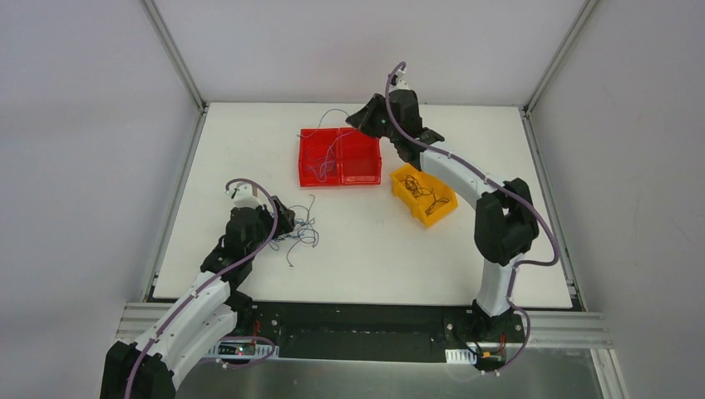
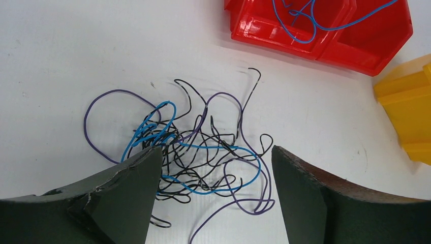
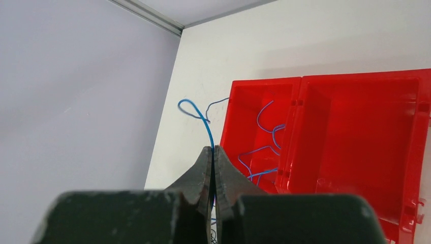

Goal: Untangle the cables

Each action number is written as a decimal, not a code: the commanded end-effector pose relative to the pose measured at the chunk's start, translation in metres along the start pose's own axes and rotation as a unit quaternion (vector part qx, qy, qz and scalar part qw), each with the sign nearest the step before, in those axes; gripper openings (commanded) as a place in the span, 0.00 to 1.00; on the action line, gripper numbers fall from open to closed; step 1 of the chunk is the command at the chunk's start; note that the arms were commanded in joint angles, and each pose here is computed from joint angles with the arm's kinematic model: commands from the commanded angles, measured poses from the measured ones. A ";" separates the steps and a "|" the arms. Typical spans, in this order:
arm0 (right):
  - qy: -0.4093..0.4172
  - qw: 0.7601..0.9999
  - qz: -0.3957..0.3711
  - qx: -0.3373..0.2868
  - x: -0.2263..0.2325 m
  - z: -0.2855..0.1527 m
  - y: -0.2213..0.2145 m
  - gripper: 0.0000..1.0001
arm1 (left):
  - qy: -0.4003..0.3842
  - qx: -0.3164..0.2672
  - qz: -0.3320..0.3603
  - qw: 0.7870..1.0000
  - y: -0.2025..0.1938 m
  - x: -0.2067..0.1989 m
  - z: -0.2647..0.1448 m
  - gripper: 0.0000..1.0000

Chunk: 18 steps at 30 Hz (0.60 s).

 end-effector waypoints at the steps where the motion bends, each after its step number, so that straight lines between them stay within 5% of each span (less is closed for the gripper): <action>1: 0.019 0.998 -0.030 -0.043 0.018 -0.021 0.016 0.00 | -0.002 -0.023 0.002 1.000 0.009 -0.002 -0.001 0.80; 18: -0.016 0.997 -0.041 -0.071 0.009 -0.047 0.024 0.00 | 0.000 -0.021 0.004 1.000 0.009 -0.001 0.000 0.80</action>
Point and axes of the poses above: each gripper's point midway between its finger pads, its own z axis out along the fingers, its own x axis along the line the jaws close on, y = z × x, the point moved 7 cm from there along -z, back along the fingers, and after that the axes turned 1 degree about z, right-handed, at the moved point
